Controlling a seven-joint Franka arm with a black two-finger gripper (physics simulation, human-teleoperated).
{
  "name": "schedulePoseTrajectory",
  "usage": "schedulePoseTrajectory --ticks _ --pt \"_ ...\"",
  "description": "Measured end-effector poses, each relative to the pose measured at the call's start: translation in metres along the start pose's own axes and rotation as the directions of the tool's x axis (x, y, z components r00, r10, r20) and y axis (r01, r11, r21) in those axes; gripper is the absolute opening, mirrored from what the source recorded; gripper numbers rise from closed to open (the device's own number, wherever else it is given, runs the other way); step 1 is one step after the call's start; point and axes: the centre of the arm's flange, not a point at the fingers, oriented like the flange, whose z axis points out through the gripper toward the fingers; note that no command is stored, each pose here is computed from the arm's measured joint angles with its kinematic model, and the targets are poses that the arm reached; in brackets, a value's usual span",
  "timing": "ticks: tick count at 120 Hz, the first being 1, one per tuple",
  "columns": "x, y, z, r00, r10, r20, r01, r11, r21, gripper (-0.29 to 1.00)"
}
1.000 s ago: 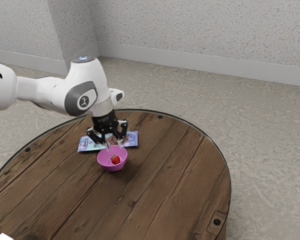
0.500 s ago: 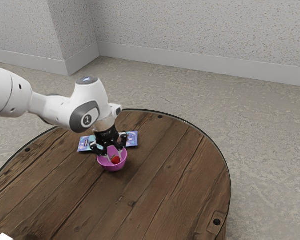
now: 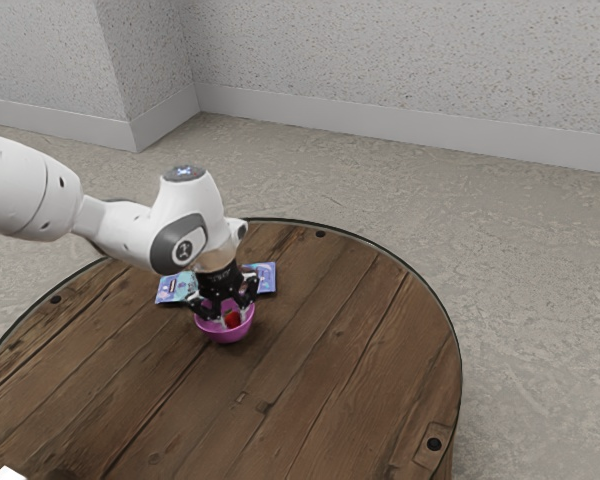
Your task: Take strawberry from the bowl
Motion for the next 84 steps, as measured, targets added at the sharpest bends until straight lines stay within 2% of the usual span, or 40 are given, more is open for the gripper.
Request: schedulePoseTrajectory --ticks 25,42,56,68,76,84 --pt "0.006 -0.005 0.014 1.000 -0.026 0.003 0.025 0.999 0.021 0.17" --pt "0.005 -0.004 0.015 0.999 -0.033 0.001 0.033 0.999 0.018 0.32" --pt "0.007 -0.005 0.012 0.999 -0.038 -0.006 0.038 0.999 0.020 0.12" --pt "0.008 -0.005 0.006 0.999 -0.042 -0.015 0.042 0.999 0.022 0.08" --pt "0.006 -0.003 -0.038 0.997 -0.038 -0.064 0.037 0.999 -0.002 0.06" --pt "-0.019 0.011 -0.071 0.995 0.003 -0.095 -0.004 1.000 -0.010 0.05"
